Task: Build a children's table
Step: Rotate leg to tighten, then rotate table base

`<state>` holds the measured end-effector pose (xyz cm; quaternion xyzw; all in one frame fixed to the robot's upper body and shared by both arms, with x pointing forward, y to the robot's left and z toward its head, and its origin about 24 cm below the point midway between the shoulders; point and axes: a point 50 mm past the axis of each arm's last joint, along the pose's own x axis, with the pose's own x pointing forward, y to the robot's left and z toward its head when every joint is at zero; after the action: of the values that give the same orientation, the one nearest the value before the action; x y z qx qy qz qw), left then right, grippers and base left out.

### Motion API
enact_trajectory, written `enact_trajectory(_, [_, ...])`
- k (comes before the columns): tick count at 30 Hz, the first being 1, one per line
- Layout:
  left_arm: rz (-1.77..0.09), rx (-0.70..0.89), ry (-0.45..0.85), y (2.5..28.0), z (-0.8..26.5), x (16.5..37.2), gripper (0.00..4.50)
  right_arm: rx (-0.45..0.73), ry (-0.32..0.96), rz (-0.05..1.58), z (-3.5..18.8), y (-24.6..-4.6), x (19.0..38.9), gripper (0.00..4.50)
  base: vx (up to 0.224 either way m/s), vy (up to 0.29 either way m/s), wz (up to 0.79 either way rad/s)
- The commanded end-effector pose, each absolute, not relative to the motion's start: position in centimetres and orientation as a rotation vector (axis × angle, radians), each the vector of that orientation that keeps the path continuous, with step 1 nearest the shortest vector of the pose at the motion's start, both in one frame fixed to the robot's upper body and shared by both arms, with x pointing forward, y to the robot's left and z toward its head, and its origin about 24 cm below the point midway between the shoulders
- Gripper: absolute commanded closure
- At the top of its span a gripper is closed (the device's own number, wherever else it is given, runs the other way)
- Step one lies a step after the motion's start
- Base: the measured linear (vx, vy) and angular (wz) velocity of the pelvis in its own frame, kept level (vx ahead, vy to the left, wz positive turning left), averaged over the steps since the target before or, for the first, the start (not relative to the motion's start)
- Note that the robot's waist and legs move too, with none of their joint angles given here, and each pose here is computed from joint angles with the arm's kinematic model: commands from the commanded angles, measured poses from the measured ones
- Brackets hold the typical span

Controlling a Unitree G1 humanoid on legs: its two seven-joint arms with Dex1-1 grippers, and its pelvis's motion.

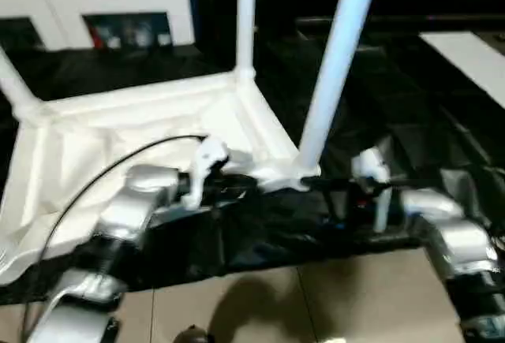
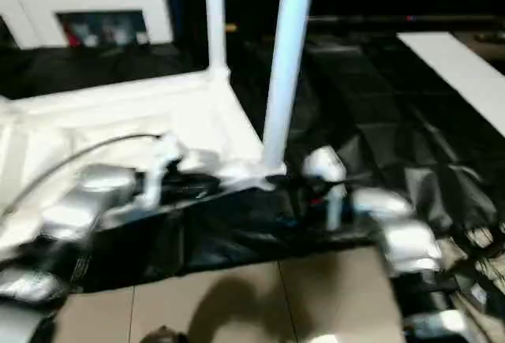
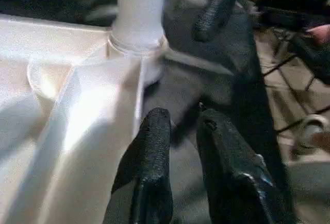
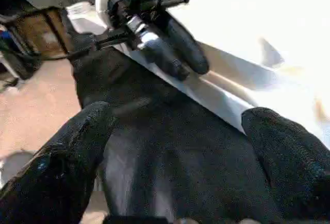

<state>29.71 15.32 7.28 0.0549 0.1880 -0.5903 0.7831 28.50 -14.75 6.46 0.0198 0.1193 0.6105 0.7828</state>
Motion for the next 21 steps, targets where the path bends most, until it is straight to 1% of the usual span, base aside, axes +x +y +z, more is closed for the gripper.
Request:
enact_trajectory(1, [-1.324,0.088,0.436,15.9,8.2,28.5,2.99,0.023,0.241,1.313,6.7,-13.8,29.2,0.00,0.000,0.000,0.00])
enact_trajectory(2, [-1.333,0.082,0.457,16.3,8.3,28.1,2.75,0.025,0.235,1.309,6.6,-13.4,29.4,0.00,0.000,0.000,0.00])
enact_trajectory(3, [-1.335,0.080,0.463,16.4,8.3,27.9,2.75,0.025,0.235,1.308,6.6,-13.3,29.4,0.00,0.000,0.000,0.00])
enact_trajectory(4, [-1.315,0.104,0.548,17.5,8.0,26.8,2.70,0.035,0.215,1.165,6.3,-11.6,31.3,0.00,0.000,0.000,0.00])
enact_trajectory(5, [-1.315,0.104,0.548,17.5,8.0,26.8,2.65,0.035,0.215,1.165,6.3,-11.6,31.3,0.00,0.000,0.000,0.00])
enact_trajectory(6, [-1.283,0.141,0.598,18.3,7.7,26.3,2.65,0.063,0.193,1.091,6.1,-10.0,32.4,0.00,0.000,0.000,0.00])
enact_trajectory(7, [-1.273,0.151,0.606,18.4,7.6,26.2,2.41,0.073,0.189,1.082,6.1,-9.6,32.5,0.00,0.000,0.000,0.00])
enact_trajectory(8, [-1.273,0.151,0.606,18.5,7.6,26.2,2.41,0.073,0.189,1.082,6.1,-9.6,32.5,0.00,0.000,0.000,0.00])
enact_trajectory(9, [-1.256,0.174,0.621,18.6,7.4,26.2,2.33,0.078,0.181,1.057,6.1,-9.1,32.8,0.00,0.000,0.000,0.00])
enact_trajectory(10, [-1.230,0.206,0.641,18.8,7.2,26.2,2.28,0.096,0.163,0.973,6.1,-8.3,33.5,0.00,0.000,0.000,0.00])
enact_trajectory(11, [-1.230,0.206,0.641,18.8,7.2,26.2,2.11,0.096,0.163,0.973,6.1,-8.3,33.5,0.00,0.000,0.000,0.00])
enact_trajectory(12, [-1.223,0.214,0.649,18.8,7.3,26.2,2.02,0.101,0.156,0.935,6.1,-8.1,33.8,0.00,0.000,0.000,0.00])
enact_trajectory(13, [-1.201,0.231,0.649,18.8,7.3,26.2,2.02,0.122,0.152,0.852,6.1,-7.8,34.5,0.00,0.000,0.000,0.00])
enact_trajectory(14, [-1.199,0.232,0.649,18.8,7.3,26.2,1.90,0.123,0.152,0.847,6.1,-7.8,34.5,0.00,0.000,0.000,0.00])
enact_trajectory(15, [-1.189,0.237,0.649,18.8,7.3,26.3,1.90,0.134,0.153,0.824,6.1,-7.8,34.7,0.00,0.000,0.000,0.00])
enact_trajectory(16, [-1.171,0.256,0.641,18.7,7.3,26.4,1.67,0.141,0.148,0.755,6.1,-7.8,35.2,0.00,0.000,0.000,0.00])
enact_trajectory(17, [-1.171,0.256,0.641,18.7,7.3,26.4,1.57,0.141,0.148,0.755,6.1,-7.8,35.2,0.00,0.000,0.000,0.00])
enact_trajectory(18, [-1.107,0.296,0.598,18.8,7.5,27.2,1.52,0.171,0.135,0.629,6.2,-8.4,36.2,0.00,0.000,0.000,0.00])
enact_trajectory(20, [-1.058,0.325,0.559,18.9,7.7,27.8,1.48,0.183,0.130,0.547,6.3,-9.0,36.8,0.00,0.000,0.000,0.00])
enact_trajectory(21, [-1.058,0.325,0.559,18.9,7.7,27.8,1.38,0.183,0.130,0.547,6.3,-9.0,36.8,0.00,0.000,0.000,0.00])
